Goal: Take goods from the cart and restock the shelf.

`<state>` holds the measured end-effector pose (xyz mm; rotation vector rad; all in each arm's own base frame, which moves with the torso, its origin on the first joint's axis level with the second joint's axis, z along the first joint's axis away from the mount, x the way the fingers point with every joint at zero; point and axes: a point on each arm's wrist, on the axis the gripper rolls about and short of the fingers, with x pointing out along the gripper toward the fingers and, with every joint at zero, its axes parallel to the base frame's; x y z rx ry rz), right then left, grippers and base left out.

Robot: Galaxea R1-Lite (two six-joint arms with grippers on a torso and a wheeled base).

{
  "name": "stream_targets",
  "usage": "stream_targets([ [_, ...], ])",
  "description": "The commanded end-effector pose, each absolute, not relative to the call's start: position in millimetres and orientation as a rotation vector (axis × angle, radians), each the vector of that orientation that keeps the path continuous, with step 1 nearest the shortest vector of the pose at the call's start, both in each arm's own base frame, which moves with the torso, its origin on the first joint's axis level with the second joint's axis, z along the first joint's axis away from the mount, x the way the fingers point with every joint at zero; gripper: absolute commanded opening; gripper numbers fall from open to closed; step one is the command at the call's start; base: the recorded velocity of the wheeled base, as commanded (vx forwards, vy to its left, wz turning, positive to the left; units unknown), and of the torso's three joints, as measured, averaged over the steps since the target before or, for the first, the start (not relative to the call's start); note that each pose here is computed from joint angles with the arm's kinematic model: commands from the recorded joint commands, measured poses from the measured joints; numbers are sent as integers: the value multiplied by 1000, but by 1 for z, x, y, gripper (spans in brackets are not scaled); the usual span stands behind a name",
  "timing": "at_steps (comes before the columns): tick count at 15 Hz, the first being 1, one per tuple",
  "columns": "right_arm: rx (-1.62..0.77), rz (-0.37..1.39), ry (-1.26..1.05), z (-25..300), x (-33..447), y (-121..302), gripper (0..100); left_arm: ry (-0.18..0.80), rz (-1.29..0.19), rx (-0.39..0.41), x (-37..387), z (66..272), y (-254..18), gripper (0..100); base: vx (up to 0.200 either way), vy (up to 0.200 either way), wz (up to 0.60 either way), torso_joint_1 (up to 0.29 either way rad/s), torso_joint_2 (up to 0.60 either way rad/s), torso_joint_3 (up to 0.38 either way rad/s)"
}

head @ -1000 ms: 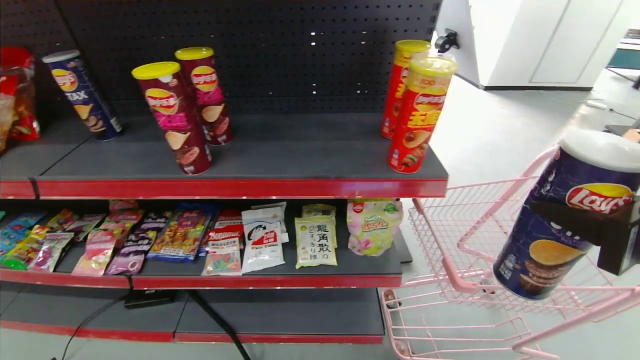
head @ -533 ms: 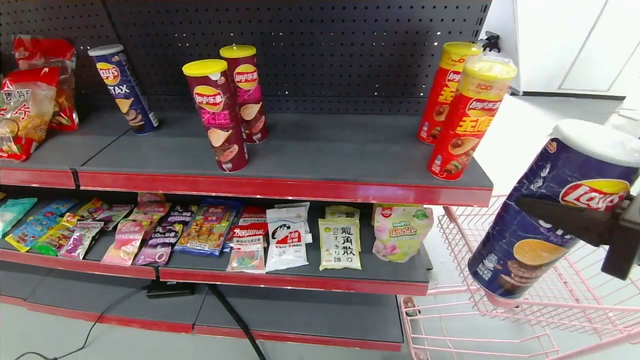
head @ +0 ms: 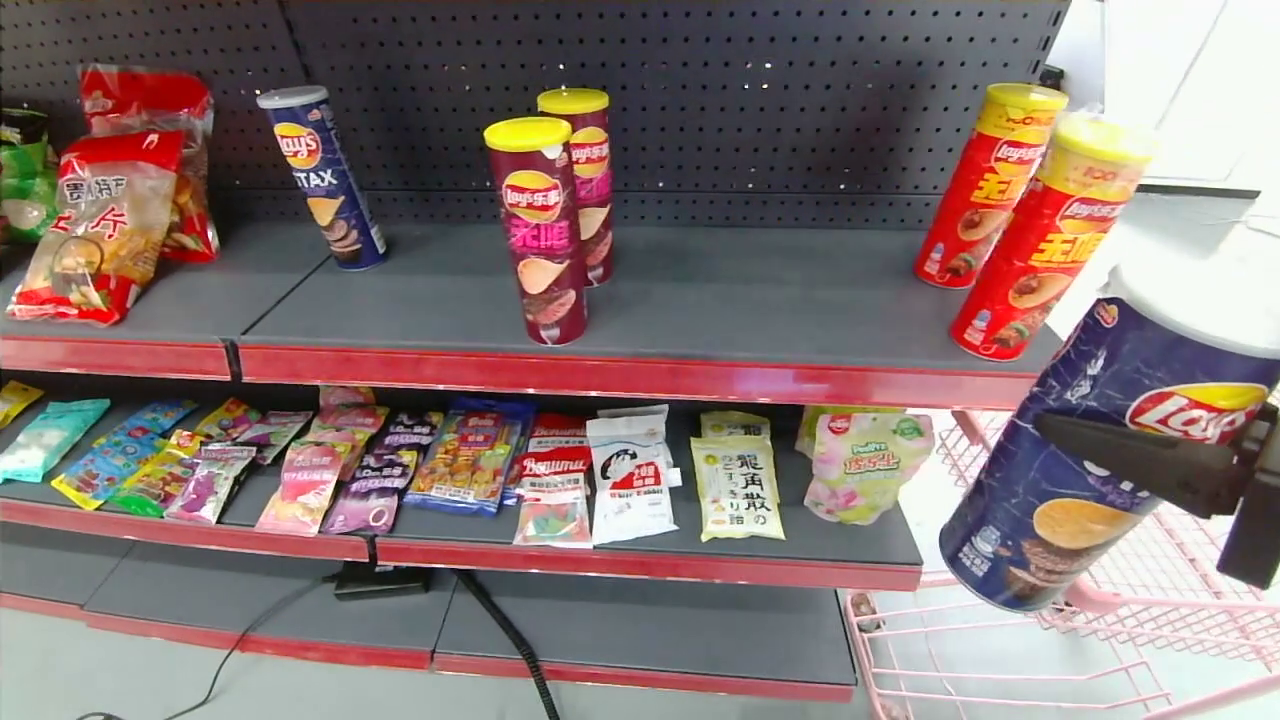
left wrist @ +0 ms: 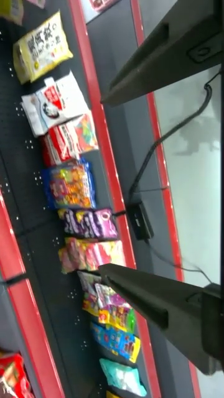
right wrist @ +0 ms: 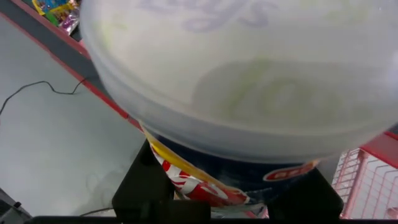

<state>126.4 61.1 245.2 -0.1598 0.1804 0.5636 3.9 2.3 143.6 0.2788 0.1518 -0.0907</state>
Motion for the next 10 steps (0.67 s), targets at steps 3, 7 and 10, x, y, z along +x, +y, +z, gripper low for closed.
stream_targets([
  [3, -163, 557, 170, 242, 117, 56, 0, 149, -90, 279, 4, 144, 2, 100, 0, 200, 0, 2, 4, 7],
  [7, -171, 458, 172, 243, 119, 53, 0, 146, -90, 278, 4, 145, 2, 100, 0, 200, 0, 2, 1, 0],
  [10, -174, 462, 177, 241, 119, 53, 0, 143, -89, 278, 3, 145, 2, 100, 0, 200, 0, 1, 2, 4],
])
